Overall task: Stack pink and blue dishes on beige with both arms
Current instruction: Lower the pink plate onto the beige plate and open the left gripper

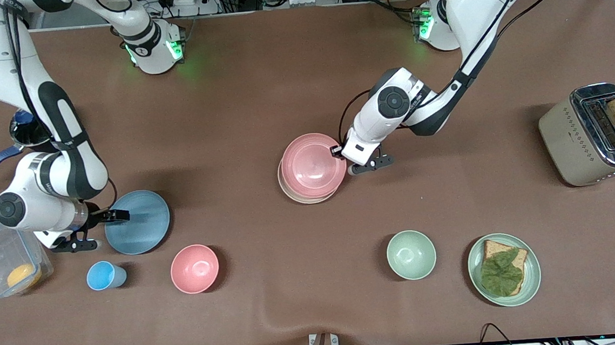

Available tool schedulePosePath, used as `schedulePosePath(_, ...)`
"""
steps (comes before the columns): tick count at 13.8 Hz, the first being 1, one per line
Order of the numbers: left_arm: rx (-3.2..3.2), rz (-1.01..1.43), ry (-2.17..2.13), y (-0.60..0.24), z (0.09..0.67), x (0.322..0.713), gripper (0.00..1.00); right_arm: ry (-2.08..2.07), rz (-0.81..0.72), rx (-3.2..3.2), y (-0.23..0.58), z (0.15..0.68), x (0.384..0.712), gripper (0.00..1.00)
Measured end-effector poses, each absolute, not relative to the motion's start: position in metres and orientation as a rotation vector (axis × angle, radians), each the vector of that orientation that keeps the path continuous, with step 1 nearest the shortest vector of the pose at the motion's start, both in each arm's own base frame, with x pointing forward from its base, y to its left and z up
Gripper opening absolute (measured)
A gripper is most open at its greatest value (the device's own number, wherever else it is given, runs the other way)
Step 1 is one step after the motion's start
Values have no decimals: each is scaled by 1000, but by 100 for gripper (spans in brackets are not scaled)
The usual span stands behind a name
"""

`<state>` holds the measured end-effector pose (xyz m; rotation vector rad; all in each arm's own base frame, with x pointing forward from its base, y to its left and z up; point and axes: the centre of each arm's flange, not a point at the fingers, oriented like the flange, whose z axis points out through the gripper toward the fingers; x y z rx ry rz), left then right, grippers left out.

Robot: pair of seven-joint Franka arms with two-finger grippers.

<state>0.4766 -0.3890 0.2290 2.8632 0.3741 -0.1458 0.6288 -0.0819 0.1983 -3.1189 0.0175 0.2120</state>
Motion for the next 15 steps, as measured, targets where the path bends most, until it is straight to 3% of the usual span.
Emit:
schedulePosePath(13,2856,-149,394,-398,221,485,5,18,169,-3132,-84,180,631,100)
schedulePosePath(15,2853,-150,409,-399,220,486,7,26,159,-3134,-86,174,631,81)
